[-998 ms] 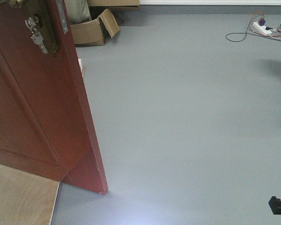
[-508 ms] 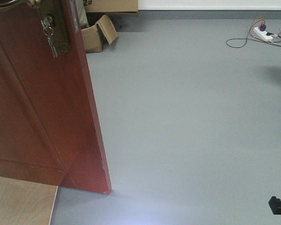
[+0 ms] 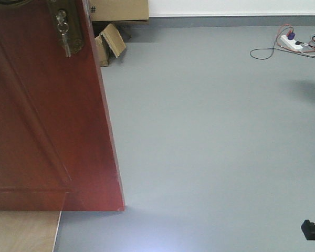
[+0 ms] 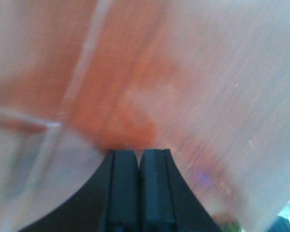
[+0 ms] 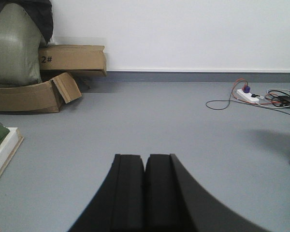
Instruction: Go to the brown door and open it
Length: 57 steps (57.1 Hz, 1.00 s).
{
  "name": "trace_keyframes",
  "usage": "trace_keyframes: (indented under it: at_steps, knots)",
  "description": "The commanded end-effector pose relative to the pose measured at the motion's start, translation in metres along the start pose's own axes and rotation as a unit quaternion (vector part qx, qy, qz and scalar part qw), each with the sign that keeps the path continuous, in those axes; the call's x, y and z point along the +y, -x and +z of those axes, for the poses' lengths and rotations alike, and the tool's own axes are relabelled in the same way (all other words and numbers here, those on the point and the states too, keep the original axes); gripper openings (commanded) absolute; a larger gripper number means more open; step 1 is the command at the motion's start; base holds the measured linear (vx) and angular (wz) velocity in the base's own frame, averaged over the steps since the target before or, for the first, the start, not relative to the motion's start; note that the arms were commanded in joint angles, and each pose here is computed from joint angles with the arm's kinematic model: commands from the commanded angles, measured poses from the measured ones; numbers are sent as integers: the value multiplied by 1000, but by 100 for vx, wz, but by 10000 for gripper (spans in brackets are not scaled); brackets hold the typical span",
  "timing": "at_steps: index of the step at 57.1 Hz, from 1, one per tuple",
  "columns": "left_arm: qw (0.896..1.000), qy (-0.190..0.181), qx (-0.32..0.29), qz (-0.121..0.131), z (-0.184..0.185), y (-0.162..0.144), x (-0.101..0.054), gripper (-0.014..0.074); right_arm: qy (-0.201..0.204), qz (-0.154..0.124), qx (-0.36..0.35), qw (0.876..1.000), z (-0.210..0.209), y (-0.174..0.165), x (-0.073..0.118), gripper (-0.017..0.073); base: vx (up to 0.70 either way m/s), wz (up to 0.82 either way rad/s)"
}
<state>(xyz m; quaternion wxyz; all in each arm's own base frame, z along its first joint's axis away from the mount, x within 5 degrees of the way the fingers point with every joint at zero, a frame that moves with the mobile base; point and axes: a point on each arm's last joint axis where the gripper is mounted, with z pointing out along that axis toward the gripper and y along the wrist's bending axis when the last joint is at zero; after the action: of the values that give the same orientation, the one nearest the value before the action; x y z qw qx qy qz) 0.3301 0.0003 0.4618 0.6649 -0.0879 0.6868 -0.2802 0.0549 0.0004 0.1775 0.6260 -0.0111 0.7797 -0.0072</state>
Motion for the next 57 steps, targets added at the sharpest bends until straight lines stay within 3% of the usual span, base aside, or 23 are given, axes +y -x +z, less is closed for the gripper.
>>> trace_keyframes:
  at_steps: [1,54,57]
  knots:
    - [999,-16,-38,-3,-12,19,-17,-3,-4,-6,-46,999,-1,6,-1,0,10,8]
    - [999,-16,-39,-4,-12,19,-17,-3,-4,-6,-46,999,-1,6,-1,0,2,3]
    - [999,-19,-32,5,-13,18,-18,-3,-4,-6,-46,999,-1,6,-1,0,0,0]
